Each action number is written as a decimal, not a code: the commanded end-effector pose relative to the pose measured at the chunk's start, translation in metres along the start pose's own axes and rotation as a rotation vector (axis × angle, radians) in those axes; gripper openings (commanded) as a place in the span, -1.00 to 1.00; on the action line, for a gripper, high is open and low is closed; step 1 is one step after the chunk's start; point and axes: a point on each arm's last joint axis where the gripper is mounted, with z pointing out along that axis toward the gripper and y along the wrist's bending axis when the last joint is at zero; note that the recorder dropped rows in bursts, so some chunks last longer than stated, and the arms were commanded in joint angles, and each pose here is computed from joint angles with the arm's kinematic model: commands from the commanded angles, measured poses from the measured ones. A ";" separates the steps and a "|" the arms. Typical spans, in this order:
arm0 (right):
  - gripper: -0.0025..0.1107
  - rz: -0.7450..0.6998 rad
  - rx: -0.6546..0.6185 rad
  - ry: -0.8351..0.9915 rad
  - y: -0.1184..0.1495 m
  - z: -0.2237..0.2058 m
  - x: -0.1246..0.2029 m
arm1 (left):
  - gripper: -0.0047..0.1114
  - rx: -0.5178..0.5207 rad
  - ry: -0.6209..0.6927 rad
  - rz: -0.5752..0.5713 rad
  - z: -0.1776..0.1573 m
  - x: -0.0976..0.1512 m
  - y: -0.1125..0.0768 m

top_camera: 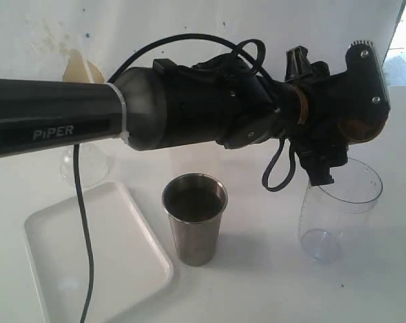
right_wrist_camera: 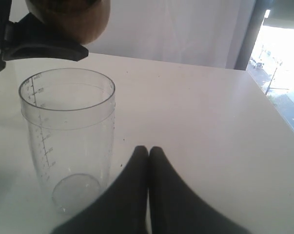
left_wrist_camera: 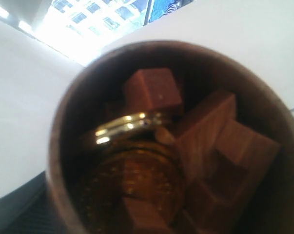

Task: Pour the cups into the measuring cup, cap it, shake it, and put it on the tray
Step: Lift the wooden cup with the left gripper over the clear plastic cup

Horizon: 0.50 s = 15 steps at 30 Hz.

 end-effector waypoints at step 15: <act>-0.96 -0.001 0.007 -0.012 0.000 0.000 -0.001 | -0.92 -0.051 -0.015 -0.004 -0.001 0.009 0.019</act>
